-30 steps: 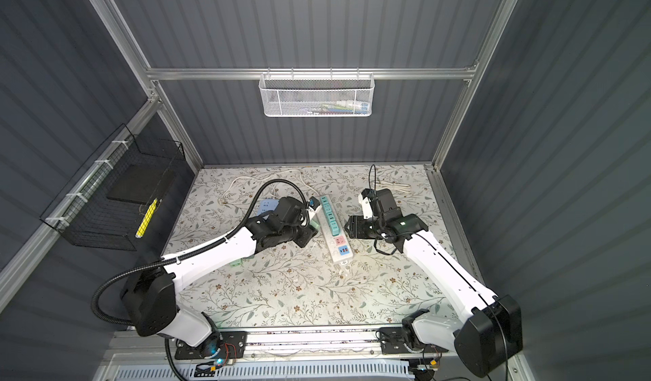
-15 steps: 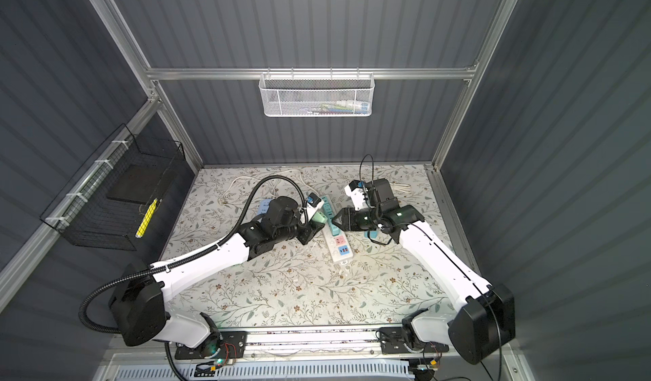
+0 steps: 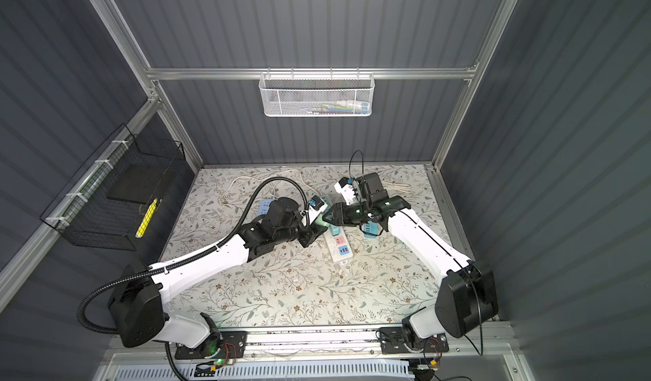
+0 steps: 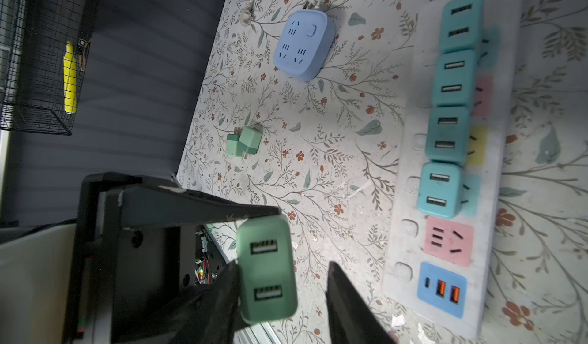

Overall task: Insert the plug
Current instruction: 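Close the right gripper on the plug while the left gripper holds it, then carry the plug with the right gripper over the next free socket while left withdraws, then lower and press the mint-green plug into the socket with the right gripper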

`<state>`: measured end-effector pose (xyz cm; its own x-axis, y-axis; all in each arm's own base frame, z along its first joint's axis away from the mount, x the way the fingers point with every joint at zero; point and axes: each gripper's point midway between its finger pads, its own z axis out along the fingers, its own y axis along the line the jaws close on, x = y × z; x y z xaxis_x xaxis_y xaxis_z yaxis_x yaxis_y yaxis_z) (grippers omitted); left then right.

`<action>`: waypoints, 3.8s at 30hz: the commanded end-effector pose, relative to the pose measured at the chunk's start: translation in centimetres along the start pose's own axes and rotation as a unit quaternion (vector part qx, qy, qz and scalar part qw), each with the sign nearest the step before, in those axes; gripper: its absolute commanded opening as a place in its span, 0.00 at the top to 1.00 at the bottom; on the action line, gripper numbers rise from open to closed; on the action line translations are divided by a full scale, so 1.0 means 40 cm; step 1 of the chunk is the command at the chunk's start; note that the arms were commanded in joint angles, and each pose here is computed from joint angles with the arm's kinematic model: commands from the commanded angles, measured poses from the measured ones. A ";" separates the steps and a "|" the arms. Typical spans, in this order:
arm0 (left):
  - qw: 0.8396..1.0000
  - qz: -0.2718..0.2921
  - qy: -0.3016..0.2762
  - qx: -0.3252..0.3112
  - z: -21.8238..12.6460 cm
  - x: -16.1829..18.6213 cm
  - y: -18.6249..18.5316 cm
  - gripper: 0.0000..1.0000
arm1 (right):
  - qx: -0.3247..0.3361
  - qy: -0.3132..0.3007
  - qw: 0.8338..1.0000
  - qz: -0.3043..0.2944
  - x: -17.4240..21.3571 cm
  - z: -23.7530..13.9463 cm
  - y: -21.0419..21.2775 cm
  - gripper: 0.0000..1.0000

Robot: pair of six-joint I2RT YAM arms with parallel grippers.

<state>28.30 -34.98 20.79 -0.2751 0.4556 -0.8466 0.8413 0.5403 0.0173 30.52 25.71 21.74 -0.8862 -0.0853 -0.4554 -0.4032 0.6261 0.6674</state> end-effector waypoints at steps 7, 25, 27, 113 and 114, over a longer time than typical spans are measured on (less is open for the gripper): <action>1.000 0.008 -0.016 0.017 -0.010 -0.025 -0.019 0.70 | -0.032 0.024 0.999 -0.023 0.013 0.041 0.049 0.71; 0.933 -0.138 -0.111 -0.315 -0.196 0.008 0.250 0.13 | 0.172 -0.099 0.979 -0.048 0.017 -0.018 -0.144 0.81; 0.914 -0.170 -0.108 -0.353 -0.220 0.042 0.289 0.12 | 0.190 -0.100 0.975 -0.048 0.041 -0.015 -0.174 0.81; 0.855 -0.320 -0.058 -0.404 -0.288 0.210 0.419 0.02 | 0.350 0.040 0.929 -0.117 0.109 0.366 -0.408 0.82; 0.855 -0.319 -0.060 -0.405 -0.294 0.210 0.419 0.02 | 0.347 0.040 0.930 -0.117 0.099 0.376 -0.409 0.82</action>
<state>34.76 -14.69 18.36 -0.5050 -0.1614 -0.8479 -0.0597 0.9865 -0.1522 40.07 27.73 7.03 -0.7066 -0.2212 -0.6721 -0.3108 0.9504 0.0140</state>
